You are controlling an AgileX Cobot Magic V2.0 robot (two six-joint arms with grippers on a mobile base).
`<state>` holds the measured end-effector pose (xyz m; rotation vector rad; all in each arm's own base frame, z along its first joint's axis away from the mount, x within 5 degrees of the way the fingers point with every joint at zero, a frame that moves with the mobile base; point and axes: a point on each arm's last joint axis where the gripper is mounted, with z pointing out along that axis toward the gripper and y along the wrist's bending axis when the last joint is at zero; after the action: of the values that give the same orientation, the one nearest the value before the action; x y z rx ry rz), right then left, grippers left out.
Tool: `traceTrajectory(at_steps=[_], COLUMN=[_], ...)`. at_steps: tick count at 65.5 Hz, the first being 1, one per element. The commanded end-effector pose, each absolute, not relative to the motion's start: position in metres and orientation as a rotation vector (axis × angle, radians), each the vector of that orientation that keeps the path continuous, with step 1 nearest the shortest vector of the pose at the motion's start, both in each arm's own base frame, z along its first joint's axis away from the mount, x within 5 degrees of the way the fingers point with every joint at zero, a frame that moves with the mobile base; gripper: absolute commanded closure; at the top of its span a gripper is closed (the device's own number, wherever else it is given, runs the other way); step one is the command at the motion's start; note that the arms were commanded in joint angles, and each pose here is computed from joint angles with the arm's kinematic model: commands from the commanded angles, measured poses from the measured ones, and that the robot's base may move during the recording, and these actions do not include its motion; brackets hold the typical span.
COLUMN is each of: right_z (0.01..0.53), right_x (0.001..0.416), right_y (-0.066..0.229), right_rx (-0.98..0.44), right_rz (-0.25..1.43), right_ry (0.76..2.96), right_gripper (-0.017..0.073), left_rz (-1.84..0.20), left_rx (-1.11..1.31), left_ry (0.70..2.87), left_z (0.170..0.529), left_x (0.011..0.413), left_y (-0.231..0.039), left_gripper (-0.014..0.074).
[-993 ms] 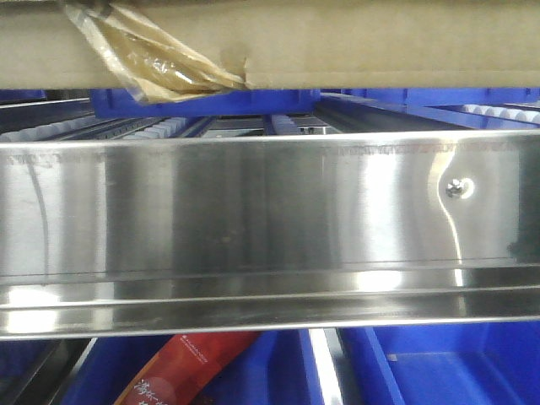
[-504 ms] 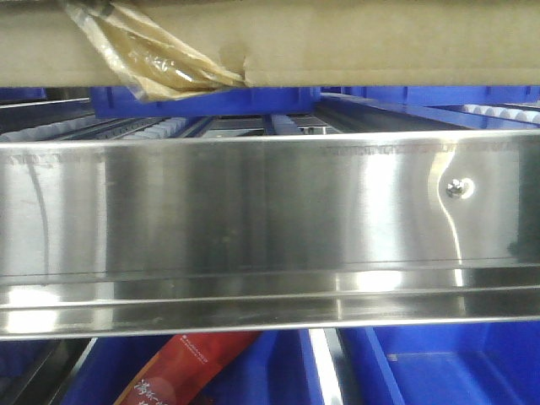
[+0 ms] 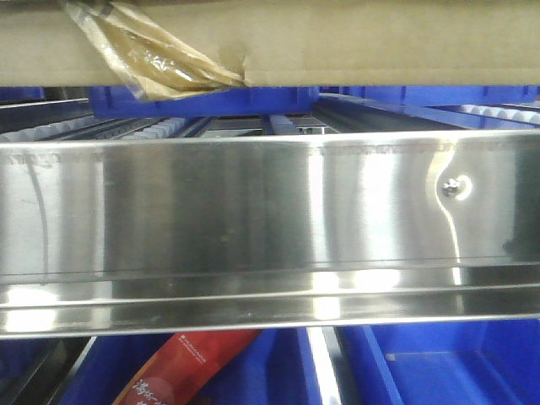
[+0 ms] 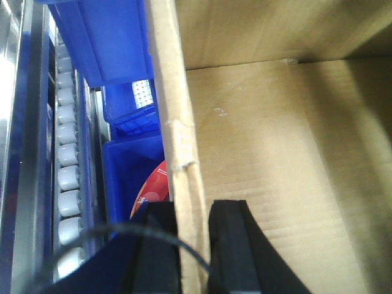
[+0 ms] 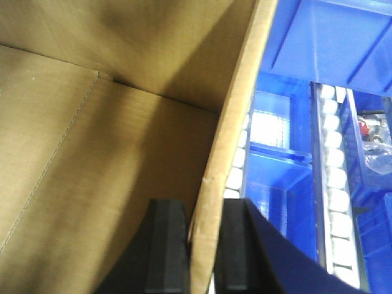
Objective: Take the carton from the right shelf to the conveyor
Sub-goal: 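Lift the carton with both grippers and pull it off the shelf, then hold the carton in both grippers while driving away from the shelf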
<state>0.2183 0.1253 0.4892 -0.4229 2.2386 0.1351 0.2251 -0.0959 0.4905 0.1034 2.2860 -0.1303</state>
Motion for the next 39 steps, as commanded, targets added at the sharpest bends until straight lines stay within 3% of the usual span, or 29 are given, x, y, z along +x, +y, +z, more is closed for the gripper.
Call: traceTrajectory(at_steps=[1,39], right_z=[0.4971,0.4972], right_x=[0.216,0.2161], right_y=[0.1279,0.1279], right_rx=[-0.441,-0.441], right_rz=[0.191,0.192], right_ry=[2.164,2.162], right_gripper=[0.0624,0.0624], left_rz=[-0.224,-0.224], left_rx=[0.126,0.127], left_ry=[2.211,2.211], left_z=[0.5012,0.5009], left_x=[0.2203,0.221], left_y=[-0.1015,-0.1019], left_gripper=[0.0611,0.0611])
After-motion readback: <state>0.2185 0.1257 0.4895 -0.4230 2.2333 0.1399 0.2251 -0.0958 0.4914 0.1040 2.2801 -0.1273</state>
